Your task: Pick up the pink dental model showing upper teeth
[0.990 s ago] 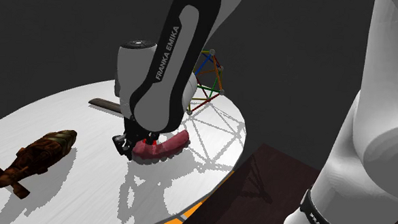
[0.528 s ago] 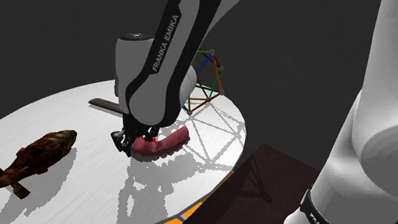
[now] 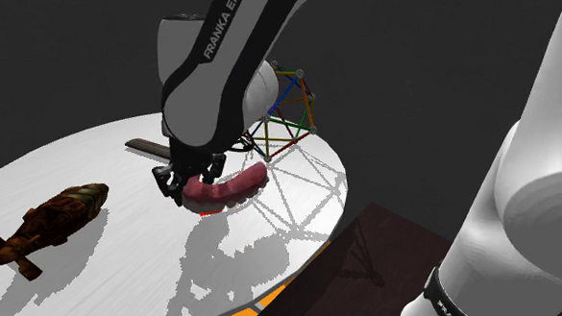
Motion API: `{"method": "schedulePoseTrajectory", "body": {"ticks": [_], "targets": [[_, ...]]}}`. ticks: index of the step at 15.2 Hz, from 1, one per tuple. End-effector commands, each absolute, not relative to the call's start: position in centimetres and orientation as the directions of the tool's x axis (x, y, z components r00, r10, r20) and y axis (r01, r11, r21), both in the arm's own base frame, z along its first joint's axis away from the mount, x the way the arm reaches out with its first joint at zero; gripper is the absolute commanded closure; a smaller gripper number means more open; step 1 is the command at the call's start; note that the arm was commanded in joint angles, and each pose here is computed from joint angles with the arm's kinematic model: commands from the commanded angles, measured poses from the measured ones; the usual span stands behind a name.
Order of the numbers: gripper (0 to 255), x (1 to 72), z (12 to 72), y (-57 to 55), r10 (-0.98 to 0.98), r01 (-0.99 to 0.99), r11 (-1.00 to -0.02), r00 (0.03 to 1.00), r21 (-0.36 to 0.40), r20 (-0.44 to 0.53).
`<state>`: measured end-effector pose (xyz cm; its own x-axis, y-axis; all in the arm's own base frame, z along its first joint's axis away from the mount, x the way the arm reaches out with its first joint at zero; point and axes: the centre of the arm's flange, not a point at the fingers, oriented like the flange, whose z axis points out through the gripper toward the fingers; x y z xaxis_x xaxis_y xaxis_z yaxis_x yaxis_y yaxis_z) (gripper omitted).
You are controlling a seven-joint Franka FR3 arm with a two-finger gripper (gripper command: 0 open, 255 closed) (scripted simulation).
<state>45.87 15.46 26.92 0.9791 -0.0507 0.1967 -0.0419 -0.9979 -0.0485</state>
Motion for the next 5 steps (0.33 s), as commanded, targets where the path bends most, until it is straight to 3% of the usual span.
{"method": "schedulePoseTrajectory", "body": {"ticks": [1,5], "targets": [[255,45.8,28.0,15.5,-0.051,-0.042,-0.998,0.979,-0.049,0.197],[255,45.8,29.2,15.5,-0.051,-0.042,-0.998,0.979,-0.049,0.197]]}}
